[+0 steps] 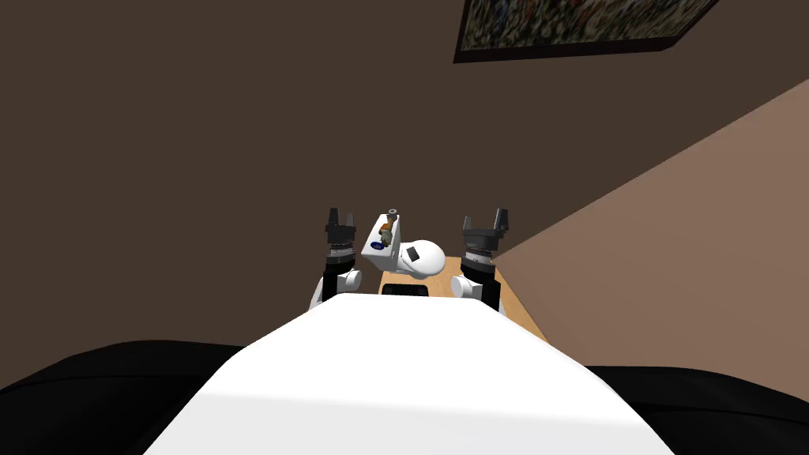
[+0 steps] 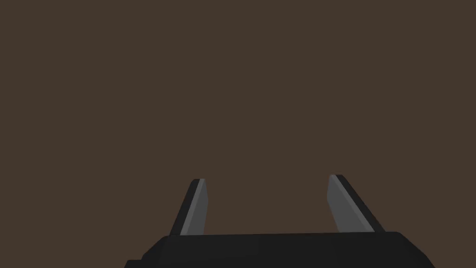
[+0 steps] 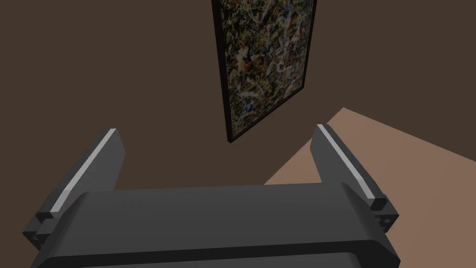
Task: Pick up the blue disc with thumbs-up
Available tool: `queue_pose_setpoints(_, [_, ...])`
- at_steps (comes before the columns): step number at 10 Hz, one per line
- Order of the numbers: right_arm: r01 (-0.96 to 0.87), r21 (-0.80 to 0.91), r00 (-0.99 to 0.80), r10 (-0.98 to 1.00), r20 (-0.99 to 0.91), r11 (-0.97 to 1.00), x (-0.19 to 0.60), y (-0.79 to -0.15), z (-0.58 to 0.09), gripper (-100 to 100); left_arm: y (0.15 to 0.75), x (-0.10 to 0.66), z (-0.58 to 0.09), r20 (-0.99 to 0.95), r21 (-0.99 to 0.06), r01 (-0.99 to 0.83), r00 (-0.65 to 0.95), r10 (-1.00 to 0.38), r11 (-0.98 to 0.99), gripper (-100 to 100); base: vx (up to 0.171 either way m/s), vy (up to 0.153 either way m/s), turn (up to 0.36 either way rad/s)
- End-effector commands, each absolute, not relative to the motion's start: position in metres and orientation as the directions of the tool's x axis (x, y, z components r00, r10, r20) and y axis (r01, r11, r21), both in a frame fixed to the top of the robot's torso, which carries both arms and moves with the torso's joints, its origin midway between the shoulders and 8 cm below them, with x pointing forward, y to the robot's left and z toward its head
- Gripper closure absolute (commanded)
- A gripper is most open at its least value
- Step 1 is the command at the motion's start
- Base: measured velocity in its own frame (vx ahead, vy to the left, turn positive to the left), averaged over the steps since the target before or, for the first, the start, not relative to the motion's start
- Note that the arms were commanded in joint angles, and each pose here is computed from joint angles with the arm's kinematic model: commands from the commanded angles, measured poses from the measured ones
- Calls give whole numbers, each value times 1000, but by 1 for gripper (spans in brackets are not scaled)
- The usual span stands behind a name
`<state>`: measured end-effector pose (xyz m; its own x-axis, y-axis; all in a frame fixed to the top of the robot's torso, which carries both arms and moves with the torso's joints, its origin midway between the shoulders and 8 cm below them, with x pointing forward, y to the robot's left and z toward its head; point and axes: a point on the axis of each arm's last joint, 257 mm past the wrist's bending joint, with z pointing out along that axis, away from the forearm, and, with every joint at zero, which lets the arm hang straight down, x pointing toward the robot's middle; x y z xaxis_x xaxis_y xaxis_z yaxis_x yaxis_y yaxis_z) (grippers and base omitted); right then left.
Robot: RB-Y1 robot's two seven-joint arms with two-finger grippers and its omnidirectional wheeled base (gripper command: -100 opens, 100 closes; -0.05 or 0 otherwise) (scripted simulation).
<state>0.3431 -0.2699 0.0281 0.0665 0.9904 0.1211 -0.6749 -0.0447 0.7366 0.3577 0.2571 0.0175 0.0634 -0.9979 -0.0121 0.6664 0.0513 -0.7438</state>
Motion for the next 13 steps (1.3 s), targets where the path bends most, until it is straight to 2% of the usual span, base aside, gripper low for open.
queue_pose_setpoints(1, [-675,737,67,990,121,-45,343,-270,28,0,253,366,13,-33,-754,655,33,-999,47,-100,25,-49,114])
queue_pose_setpoints(8, [-675,737,67,990,121,-45,343,-270,28,0,240,425,-14,-20,-815,578,-87,-996,-34,-100,77,-135,212])
queue_pose_setpoints(10, [-675,736,67,990,121,-45,343,-270,28,0,239,436,-17,-10,-825,564,-104,-995,-51,-100,-52,-69,197])
queue_pose_setpoints(13, [-675,737,66,990,121,-45,343,-270,28,0,239,436,-17,-10,-825,564,-104,-995,-51,-100,5,7,-20])
